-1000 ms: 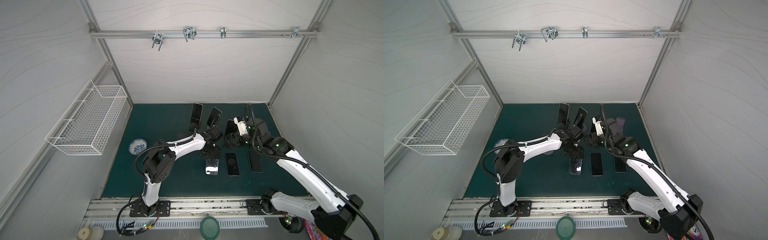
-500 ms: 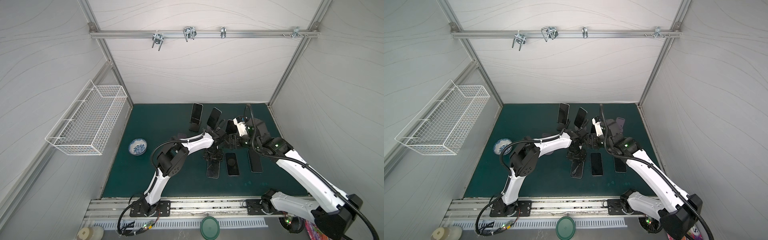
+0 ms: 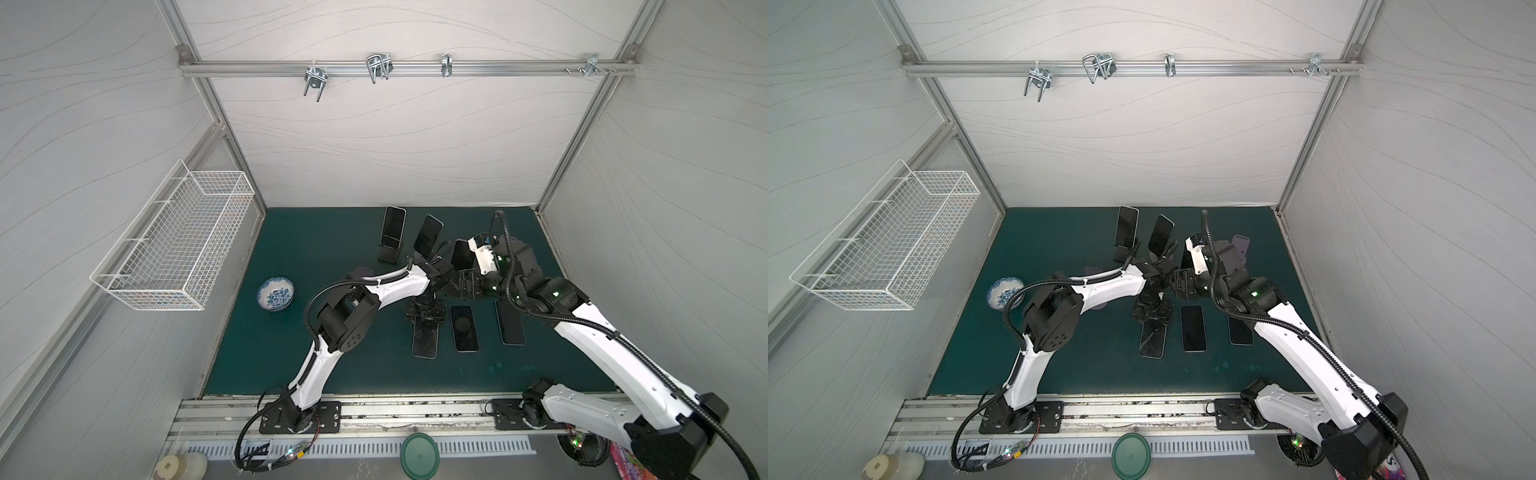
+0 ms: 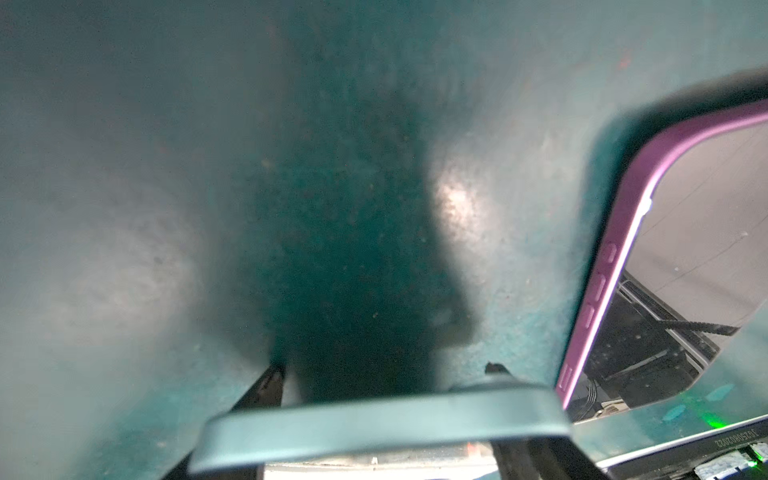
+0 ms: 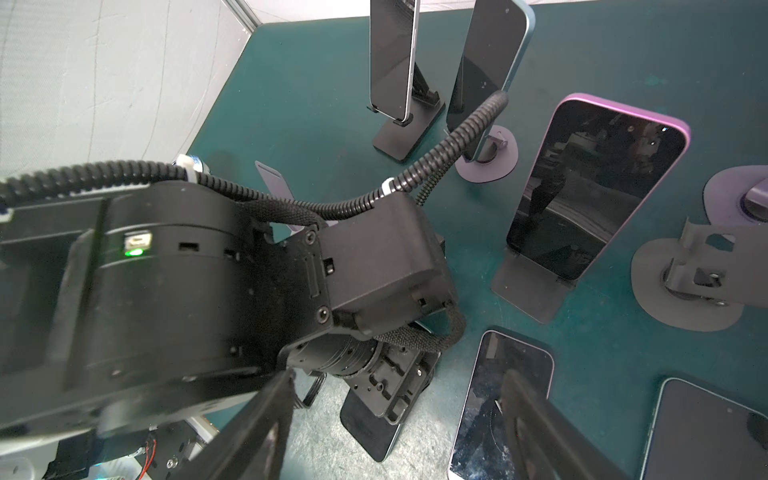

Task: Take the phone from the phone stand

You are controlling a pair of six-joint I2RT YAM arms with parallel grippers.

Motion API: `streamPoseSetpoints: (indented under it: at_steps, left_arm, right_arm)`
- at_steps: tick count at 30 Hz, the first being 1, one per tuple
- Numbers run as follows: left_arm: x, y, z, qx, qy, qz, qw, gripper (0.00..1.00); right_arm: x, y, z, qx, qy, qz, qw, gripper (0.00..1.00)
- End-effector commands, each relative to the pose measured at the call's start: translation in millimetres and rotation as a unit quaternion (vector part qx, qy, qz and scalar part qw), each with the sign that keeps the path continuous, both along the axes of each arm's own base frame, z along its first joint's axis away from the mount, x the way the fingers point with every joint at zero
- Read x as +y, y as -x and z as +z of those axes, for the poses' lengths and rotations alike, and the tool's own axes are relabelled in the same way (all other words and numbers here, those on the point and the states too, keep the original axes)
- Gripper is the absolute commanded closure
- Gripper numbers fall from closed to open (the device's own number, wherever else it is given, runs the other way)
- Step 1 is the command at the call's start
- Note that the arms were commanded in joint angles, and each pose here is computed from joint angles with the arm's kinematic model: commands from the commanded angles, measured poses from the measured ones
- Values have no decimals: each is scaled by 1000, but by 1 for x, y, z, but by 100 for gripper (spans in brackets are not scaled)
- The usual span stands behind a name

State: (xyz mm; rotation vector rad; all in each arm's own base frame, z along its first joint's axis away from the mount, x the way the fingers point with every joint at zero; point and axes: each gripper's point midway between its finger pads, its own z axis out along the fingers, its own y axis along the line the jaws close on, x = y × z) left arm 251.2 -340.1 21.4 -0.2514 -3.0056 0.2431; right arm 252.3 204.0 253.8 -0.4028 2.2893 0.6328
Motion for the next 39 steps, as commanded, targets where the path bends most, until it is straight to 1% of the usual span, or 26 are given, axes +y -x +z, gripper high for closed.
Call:
streamPoseSetpoints:
  at_steps: [1, 16, 17, 18, 24, 39]
  left_arm:
    - [5, 0, -14, 16, -19, 16, 1000, 30]
    - [6, -3, -12, 6, -16, 20, 1000, 21]
    - [7, -4, -12, 6, -16, 20, 1000, 15]
    - [6, -4, -11, 5, -15, 20, 1000, 13]
    - [7, -5, -7, -5, -10, 22, 1000, 13]
    - [12, -21, 36, -84, 13, 19, 996, 15]
  right_arm:
    - [-4, 0, 2, -8, 0, -3, 1000, 20]
    - [-6, -1, -2, -3, 2, -4, 1000, 20]
    - [-6, -1, -2, -2, 3, -4, 1000, 20]
    - [-7, -1, -2, -2, 3, -4, 1000, 20]
    - [-7, 1, 0, 0, 2, -2, 1000, 20]
    - [-4, 2, 13, 7, -16, -4, 1000, 20]
